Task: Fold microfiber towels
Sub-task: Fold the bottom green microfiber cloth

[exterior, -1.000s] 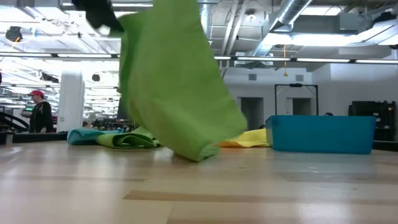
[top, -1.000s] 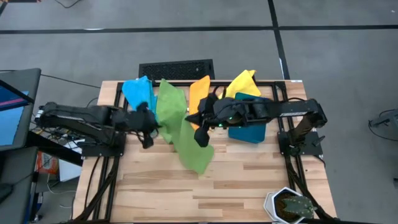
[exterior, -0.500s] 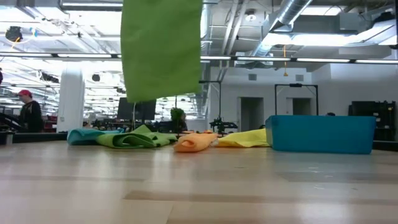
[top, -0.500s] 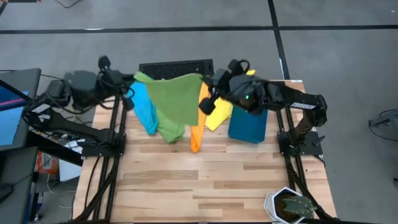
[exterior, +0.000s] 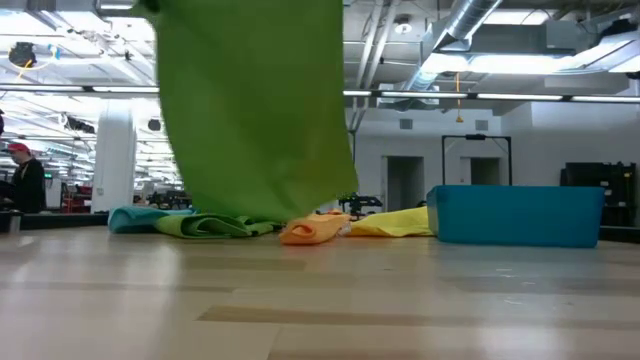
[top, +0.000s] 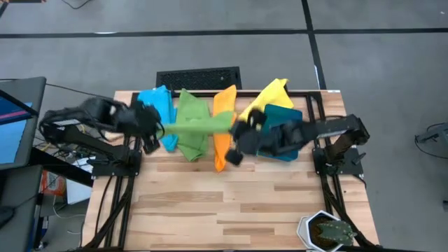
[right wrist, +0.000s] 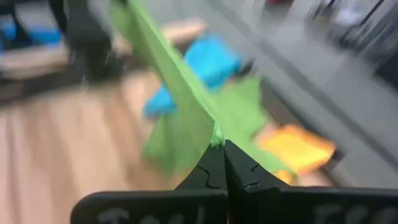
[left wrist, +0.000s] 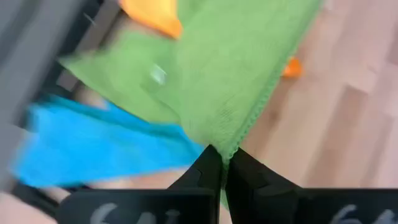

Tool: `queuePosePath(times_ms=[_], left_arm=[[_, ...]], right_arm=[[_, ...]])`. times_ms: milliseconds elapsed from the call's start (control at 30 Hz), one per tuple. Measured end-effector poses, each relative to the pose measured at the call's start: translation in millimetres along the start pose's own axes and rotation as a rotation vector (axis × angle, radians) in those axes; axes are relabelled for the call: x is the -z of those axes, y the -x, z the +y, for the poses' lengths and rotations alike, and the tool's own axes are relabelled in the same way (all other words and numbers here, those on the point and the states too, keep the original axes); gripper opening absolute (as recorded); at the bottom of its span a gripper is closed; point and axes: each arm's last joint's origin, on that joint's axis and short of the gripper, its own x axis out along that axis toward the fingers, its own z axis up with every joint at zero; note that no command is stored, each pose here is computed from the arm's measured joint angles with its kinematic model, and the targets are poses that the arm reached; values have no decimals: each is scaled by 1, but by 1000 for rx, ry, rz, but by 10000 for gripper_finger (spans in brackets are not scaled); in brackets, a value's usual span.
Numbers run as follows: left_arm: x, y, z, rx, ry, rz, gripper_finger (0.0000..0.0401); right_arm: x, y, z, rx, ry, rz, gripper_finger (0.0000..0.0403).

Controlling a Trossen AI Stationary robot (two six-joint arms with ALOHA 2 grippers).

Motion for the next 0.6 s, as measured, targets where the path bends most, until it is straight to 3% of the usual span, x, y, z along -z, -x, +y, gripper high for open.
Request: queuePosePath(times_ms=[267,400,600], left_arm=[[41,-64,-81,280,91,97,0],[61,-86,-129,441,156,102,0],[91,-110,-193,550,162,201,0]], right_arm=[[82,29,73,-132,-46,116,3],[108,55,96,-210,-101,124,3],[145,83,122,-312,-219,144,5]])
